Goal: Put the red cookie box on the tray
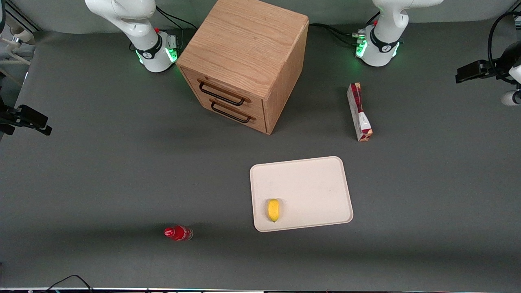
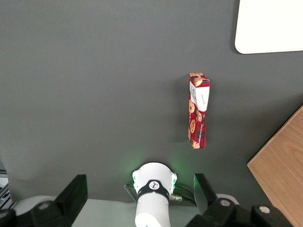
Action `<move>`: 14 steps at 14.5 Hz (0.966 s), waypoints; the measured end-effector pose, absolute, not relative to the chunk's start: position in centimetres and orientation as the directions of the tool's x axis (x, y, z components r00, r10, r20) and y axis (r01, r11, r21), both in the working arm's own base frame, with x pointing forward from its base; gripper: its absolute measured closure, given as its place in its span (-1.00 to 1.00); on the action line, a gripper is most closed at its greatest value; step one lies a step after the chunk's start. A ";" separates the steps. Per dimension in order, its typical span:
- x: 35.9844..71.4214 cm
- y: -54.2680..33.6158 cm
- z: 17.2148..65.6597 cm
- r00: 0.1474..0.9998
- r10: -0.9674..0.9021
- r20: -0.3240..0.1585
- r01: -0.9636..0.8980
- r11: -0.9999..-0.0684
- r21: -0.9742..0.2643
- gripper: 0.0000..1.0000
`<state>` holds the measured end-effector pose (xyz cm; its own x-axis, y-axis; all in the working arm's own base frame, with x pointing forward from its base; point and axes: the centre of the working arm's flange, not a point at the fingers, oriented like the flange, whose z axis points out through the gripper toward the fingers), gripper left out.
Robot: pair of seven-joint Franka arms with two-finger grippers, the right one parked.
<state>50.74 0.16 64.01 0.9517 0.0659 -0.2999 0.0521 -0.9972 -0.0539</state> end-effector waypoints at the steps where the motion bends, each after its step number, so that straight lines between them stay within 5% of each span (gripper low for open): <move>1: 50.6 0.2 64.0 0.953 0.066 -0.296 0.052 -0.997 -0.054 -1.00; 8: 52.3 -2.8 61.2 0.958 0.041 -0.283 0.027 -0.998 -0.054 -1.00; 14: 54.2 -11.1 44.9 0.937 0.122 -0.328 0.105 -0.992 -0.071 -1.00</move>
